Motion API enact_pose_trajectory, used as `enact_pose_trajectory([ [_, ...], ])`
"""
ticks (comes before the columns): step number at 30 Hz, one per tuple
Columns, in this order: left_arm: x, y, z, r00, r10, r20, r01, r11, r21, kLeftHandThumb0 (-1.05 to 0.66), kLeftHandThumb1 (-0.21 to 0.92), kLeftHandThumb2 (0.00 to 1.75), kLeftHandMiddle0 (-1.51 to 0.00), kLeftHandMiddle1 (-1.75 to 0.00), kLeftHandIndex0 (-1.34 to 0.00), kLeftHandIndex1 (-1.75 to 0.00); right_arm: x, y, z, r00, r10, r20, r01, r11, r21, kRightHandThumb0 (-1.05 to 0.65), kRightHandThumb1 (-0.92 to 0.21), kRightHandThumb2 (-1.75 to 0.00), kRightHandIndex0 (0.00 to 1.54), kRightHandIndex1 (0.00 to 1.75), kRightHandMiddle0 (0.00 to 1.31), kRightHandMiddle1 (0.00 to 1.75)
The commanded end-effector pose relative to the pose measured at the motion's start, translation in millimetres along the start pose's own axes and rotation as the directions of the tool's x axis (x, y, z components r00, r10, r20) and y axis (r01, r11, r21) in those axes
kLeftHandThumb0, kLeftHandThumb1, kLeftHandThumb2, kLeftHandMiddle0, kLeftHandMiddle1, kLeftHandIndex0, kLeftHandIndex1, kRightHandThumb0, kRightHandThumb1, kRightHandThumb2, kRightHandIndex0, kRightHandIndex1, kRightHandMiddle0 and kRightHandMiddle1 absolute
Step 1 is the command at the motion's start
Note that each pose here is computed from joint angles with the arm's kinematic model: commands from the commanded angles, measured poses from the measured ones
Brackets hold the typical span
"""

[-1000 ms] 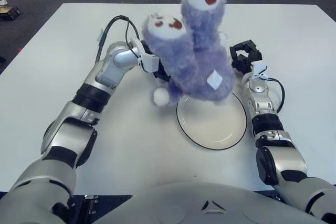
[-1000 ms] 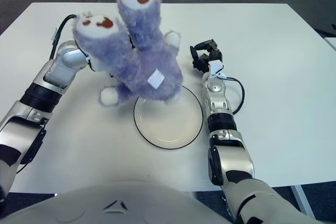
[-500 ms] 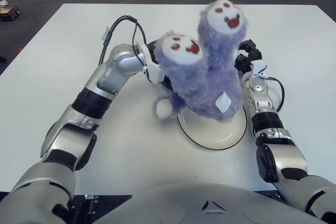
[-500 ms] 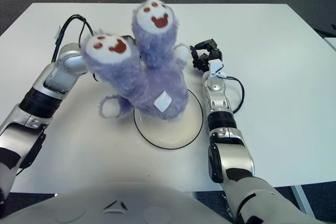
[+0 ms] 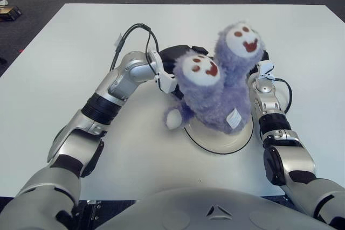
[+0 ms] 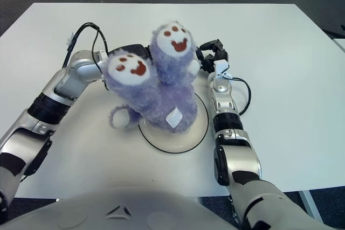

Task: Put the doll into the plate.

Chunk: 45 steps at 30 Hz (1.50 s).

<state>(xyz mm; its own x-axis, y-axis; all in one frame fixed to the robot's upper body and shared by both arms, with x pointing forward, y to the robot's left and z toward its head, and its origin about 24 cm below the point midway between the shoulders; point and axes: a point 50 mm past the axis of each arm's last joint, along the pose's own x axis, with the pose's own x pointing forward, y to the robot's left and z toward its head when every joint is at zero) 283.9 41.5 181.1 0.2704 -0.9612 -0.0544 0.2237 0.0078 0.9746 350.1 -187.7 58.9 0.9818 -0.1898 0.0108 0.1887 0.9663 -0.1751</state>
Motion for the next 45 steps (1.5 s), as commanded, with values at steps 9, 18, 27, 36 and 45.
enact_pose_trajectory([
  [9, 9.1, 14.5, 3.9, 1.0, -0.015, 0.014, 0.014, 0.999, 0.045, 0.0, 0.92, 0.54, -0.14, -1.74, -0.13, -1.7, -12.9, 4.0, -35.8, 0.985, 0.018, -0.173, -0.024, 0.999, -0.031, -0.36, -0.92, -0.33, 0.75, 1.71, 0.41, 1.54],
  [18, 17.5, 13.1, 1.0, 0.999, 0.048, -0.012, -0.047, 0.993, 0.106, 0.0, 0.92, 0.41, -0.28, -1.59, -0.29, -1.54, -9.9, 1.0, -38.8, 0.981, 0.0, -0.192, -0.005, 1.0, -0.022, -0.36, -0.92, -0.32, 0.75, 1.71, 0.41, 1.53],
  [27, 20.7, 12.0, -4.4, 0.993, 0.117, -0.013, -0.116, 0.991, 0.067, 0.0, 0.91, 0.4, -0.31, -1.56, -0.32, -1.52, -8.2, -15.2, -37.8, 0.989, -0.053, -0.139, 0.049, 0.998, -0.03, -0.36, -0.92, -0.31, 0.71, 1.65, 0.43, 1.51],
  [36, 23.1, 12.3, -7.3, 0.991, 0.132, -0.014, -0.131, 0.991, 0.036, 0.0, 0.76, 0.63, -0.34, -1.59, -0.35, -1.56, -6.9, -16.5, -37.7, 0.989, -0.074, -0.129, 0.071, 0.997, -0.023, -0.36, -0.92, -0.3, 0.69, 1.61, 0.44, 1.5],
  [45, 28.8, 9.0, -10.1, 0.989, 0.147, 0.009, -0.147, 0.989, 0.017, 0.0, 0.57, 0.99, -0.35, -1.72, -0.35, -1.7, -5.9, -18.6, -38.9, 0.987, -0.084, -0.14, 0.081, 0.996, -0.023, -0.36, -0.92, -0.29, 0.7, 1.61, 0.45, 1.49],
])
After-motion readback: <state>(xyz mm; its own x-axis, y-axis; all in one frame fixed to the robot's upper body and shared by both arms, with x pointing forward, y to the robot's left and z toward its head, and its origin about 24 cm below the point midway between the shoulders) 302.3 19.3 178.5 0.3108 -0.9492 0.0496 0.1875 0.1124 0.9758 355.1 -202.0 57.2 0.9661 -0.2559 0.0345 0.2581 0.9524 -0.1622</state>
